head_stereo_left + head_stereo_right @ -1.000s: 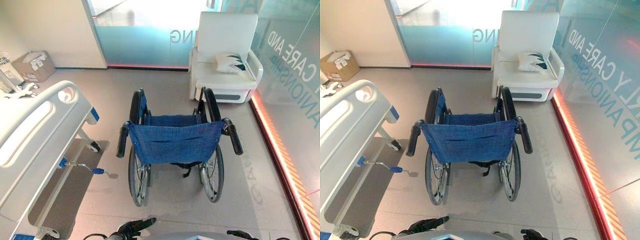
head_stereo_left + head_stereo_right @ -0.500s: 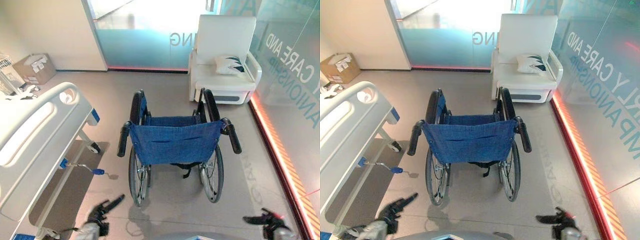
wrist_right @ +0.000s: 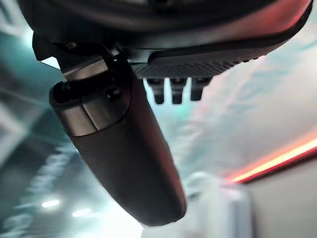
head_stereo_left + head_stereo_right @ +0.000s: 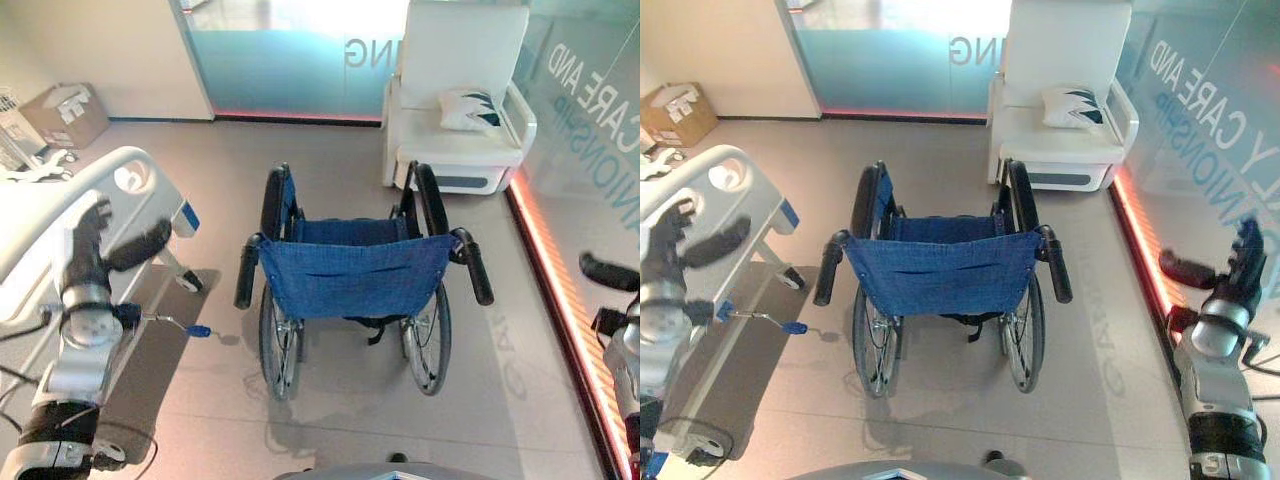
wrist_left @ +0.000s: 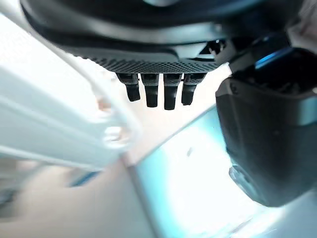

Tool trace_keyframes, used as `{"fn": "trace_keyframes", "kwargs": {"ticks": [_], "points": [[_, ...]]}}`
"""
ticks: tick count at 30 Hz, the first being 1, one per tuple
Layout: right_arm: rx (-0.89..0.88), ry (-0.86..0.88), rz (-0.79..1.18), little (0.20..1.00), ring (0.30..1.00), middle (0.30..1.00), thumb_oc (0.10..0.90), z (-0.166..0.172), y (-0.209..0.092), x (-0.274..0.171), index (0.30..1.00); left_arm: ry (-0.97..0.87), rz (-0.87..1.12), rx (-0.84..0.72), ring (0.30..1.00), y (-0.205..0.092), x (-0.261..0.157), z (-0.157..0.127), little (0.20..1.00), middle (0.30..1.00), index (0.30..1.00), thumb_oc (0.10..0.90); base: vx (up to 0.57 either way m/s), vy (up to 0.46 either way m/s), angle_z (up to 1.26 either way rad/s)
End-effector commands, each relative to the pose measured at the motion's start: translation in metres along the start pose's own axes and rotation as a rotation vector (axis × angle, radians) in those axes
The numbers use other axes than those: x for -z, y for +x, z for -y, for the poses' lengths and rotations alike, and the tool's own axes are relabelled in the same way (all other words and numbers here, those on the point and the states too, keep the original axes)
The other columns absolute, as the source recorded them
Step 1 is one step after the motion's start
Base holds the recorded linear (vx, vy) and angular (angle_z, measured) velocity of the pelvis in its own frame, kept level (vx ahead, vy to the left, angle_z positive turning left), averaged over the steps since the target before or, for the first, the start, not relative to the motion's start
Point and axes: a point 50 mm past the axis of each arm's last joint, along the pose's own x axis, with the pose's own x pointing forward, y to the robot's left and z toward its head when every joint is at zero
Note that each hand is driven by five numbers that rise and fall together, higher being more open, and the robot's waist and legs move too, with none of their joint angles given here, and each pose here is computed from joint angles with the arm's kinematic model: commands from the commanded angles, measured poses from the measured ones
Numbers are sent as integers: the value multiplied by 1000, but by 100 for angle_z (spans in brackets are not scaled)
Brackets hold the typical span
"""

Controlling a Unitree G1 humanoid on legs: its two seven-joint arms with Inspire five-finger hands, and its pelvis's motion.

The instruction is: Push the wheelchair next to the bed

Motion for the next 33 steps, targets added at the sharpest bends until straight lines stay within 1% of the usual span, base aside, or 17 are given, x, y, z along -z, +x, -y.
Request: {"fn": "trace_keyframes", "kwargs": {"ticks": [1,4,5,11,14,17,19,23,24,27,33], "points": [[-39,152,318,900,900,900,800,1,26,-88,900,-182,285,12,900,23,-76,-19,900,900,900,800,31,10,0],[-191,233,319,900,900,900,800,-20,22,-96,900,-269,315,81,900,24,-85,-12,900,900,900,800,0,0,0],[-309,278,295,900,900,900,800,-32,15,-93,900,-300,314,132,900,22,-86,-6,900,900,900,800,18,-2,-4],[-453,304,172,900,900,900,800,-43,3,-69,900,-363,259,202,900,17,-73,-1,900,900,900,800,2,0,-1],[-543,370,101,900,900,900,800,-49,-7,-56,900,-419,197,250,900,14,-63,5,900,900,900,800,0,0,0],[-597,410,58,900,900,900,800,-56,-11,-50,900,-447,165,231,900,14,-57,7,900,900,900,800,0,0,0],[-655,432,14,900,900,900,800,-67,-16,-46,900,-470,137,224,900,15,-51,11,900,900,900,800,0,0,0],[-692,418,-42,900,900,900,800,-78,-21,-38,900,-468,114,254,900,14,-46,19,900,900,900,800,0,0,0],[-682,362,-57,900,900,900,800,-80,-20,-32,900,-450,109,267,900,13,-45,25,900,900,900,800,0,0,0],[-683,295,-93,900,900,900,800,-84,-19,-24,900,-429,100,290,900,13,-45,31,900,900,900,800,0,0,0],[-752,267,-185,900,900,900,800,-100,-25,-9,900,-385,64,355,900,14,-43,45,900,900,900,800,0,0,0]]}}
